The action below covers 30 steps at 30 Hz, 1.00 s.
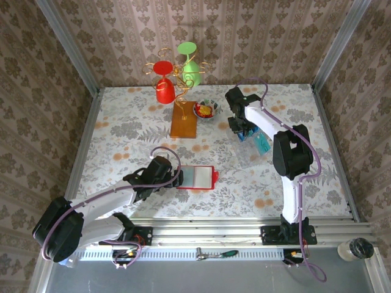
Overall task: Put the credit cards into the card holder
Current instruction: Pick up the credit card from the storage box.
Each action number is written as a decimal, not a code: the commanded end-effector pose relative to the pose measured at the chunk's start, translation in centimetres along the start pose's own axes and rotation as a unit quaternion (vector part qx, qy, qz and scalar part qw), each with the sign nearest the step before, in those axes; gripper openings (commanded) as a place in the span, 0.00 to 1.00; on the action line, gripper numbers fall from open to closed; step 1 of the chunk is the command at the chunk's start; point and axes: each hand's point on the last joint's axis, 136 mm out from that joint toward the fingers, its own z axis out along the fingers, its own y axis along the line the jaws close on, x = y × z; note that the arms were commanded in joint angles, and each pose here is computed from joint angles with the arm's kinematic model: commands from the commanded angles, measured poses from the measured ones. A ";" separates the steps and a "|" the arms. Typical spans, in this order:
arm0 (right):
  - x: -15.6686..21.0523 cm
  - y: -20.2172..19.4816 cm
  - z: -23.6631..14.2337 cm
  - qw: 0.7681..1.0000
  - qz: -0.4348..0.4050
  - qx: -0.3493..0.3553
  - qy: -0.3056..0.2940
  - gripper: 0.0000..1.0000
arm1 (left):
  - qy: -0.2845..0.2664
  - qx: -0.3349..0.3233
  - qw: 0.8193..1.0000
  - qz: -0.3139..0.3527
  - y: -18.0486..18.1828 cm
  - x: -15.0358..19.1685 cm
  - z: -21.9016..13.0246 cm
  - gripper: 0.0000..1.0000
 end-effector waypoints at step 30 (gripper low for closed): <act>-0.8 6.0 -13.8 0.959 0.059 -0.253 -0.117 0.00 | -0.011 -0.009 1.000 0.005 0.0 -0.7 -0.3 1.00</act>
